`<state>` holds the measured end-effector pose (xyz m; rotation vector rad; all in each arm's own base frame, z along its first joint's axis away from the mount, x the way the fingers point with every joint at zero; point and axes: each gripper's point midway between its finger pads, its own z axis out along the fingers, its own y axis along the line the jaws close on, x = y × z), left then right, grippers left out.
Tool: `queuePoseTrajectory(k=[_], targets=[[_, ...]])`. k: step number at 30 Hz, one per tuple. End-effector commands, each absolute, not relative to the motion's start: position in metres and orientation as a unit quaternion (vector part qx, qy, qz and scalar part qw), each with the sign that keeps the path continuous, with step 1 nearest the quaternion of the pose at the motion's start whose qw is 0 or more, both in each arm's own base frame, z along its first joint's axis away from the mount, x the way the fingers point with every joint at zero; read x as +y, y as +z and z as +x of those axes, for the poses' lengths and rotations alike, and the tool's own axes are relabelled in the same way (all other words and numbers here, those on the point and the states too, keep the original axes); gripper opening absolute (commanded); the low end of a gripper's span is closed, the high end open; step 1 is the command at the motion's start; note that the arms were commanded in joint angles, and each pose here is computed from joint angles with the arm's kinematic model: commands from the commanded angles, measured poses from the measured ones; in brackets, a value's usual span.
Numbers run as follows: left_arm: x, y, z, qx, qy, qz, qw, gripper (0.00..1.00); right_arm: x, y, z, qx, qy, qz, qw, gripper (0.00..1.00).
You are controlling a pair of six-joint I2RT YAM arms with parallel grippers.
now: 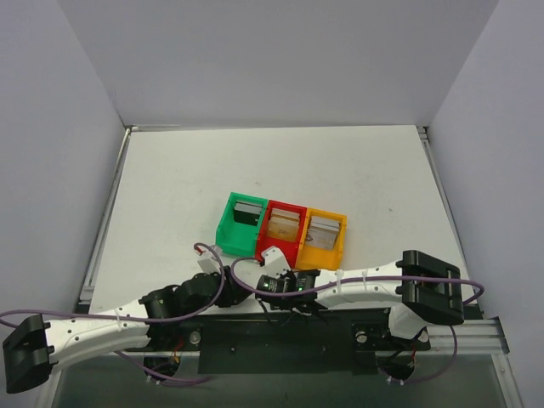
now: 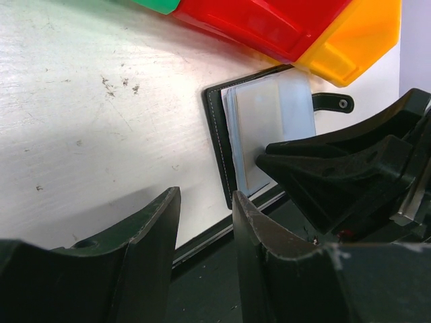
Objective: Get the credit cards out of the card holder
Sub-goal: Remove the credit card from the card holder.
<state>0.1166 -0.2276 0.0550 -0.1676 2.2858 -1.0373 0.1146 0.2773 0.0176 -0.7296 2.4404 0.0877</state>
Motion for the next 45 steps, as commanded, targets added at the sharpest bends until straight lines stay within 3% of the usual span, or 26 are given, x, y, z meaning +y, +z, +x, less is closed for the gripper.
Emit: queuePoseTrajectory(k=[1, 7, 8, 11, 13, 18, 31, 41, 45], targets=[[-0.24, 0.074, 0.121, 0.847, -0.421, -0.055, 0.321, 0.47, 0.249, 0.011, 0.116, 0.919, -0.02, -0.265, 0.292, 0.11], [-0.242, 0.072, 0.121, 0.849, -0.417, -0.05, 0.321, 0.47, 0.234, 0.015, 0.119, 0.919, -0.035, -0.25, 0.302, 0.09], [-0.242, 0.072, 0.122, 0.849, -0.416, -0.05, 0.322, 0.47, 0.235, 0.019, 0.117, 0.918, -0.026, -0.25, 0.307, 0.13], [-0.242, 0.071, 0.122, 0.849, -0.415, -0.05, 0.322, 0.47, 0.239, 0.027, 0.116, 0.913, -0.005, -0.251, 0.322, 0.42], [-0.242, 0.071, 0.123, 0.849, -0.415, -0.051, 0.323, 0.47, 0.244, 0.034, 0.117, 0.908, 0.006, -0.253, 0.333, 0.52], [-0.244, 0.073, 0.123, 0.847, -0.42, -0.051, 0.323, 0.47, 0.258, 0.041, 0.115, 0.9, 0.017, -0.268, 0.342, 0.57], [-0.247, 0.074, 0.123, 0.846, -0.424, -0.051, 0.321, 0.47, 0.26, 0.009, 0.104, 0.91, -0.01, -0.295, 0.291, 0.53], [-0.262, 0.08, 0.123, 0.841, -0.44, -0.036, 0.313, 0.47, 0.246, 0.009, 0.104, 0.916, -0.023, -0.271, 0.294, 0.28], [-0.275, 0.08, 0.123, 0.843, -0.443, -0.022, 0.306, 0.46, 0.24, 0.009, 0.104, 0.918, -0.028, -0.264, 0.294, 0.25]])
